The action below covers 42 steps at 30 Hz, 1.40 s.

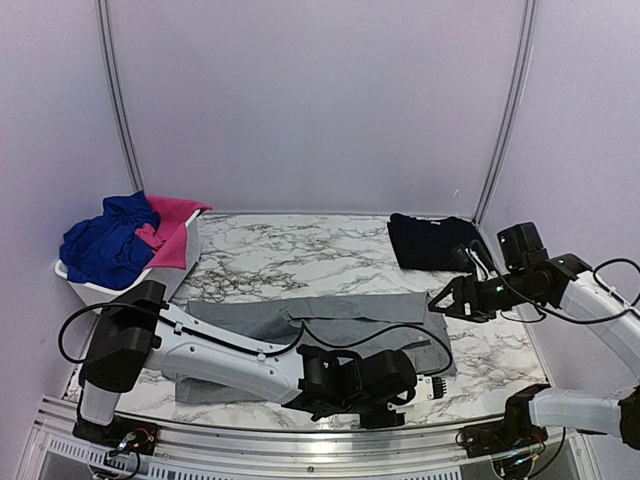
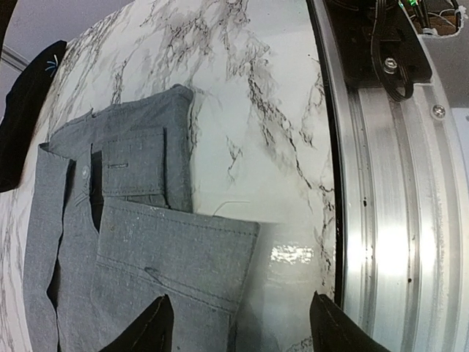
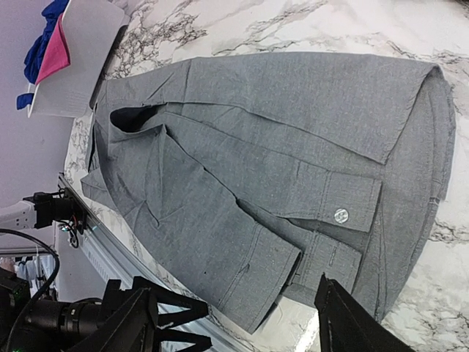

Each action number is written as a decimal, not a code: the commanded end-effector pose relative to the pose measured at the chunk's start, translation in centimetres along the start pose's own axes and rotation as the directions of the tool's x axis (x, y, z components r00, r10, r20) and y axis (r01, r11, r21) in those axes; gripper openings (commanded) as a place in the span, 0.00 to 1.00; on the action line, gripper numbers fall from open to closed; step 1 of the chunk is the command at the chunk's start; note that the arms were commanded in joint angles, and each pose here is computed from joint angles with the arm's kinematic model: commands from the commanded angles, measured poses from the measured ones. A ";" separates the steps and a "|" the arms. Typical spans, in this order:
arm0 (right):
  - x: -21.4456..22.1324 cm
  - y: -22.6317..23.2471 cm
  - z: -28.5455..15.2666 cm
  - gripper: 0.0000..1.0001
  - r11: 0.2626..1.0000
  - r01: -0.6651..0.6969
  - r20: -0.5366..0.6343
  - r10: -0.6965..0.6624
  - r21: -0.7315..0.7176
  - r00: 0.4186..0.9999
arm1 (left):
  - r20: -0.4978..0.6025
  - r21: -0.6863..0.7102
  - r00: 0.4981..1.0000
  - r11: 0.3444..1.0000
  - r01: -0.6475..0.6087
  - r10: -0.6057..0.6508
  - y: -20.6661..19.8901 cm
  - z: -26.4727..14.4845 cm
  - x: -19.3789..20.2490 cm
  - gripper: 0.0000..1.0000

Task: Fold and stack the mixed laundry pile
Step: Adjust the rectangle-folded shirt at the center of the board.

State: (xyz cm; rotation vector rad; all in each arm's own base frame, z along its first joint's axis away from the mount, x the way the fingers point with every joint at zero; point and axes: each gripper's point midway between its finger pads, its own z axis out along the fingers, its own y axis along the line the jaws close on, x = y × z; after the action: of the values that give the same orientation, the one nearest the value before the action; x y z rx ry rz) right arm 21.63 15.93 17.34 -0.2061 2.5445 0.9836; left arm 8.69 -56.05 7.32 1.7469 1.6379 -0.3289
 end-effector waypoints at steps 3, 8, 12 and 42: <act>-1.2 1.1 -1.6 0.70 0.998 0.059 0.043 -0.059 -0.010 0.997 | 0.011 -0.038 0.992 0.991 -0.127 0.127 0.1 2.1 -0.5 0.60; -1.5 1.1 -1.8 0.70 0.997 0.072 0.046 -0.072 0.003 0.996 | -0.031 -0.074 0.975 0.972 -0.222 0.220 0.0 3.3 0.2 0.52; -1.6 1.2 -1.9 0.71 0.996 0.094 0.046 -0.095 0.009 0.994 | -0.075 -0.120 0.960 0.953 -0.278 0.270 0.4 4.0 0.8 0.37; 1.4 13.5 -3.7 0.76 0.691 0.668 0.264 -0.614 -0.277 0.744 | 0.359 0.120 0.883 0.953 0.278 -0.303 8.0 -16.1 -1.4 0.00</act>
State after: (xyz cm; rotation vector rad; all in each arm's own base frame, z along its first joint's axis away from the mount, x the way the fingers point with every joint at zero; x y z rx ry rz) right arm 16.28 21.81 26.83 -0.9318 1.9365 1.0613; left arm 10.95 -46.66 18.53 1.4855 1.6579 -0.7246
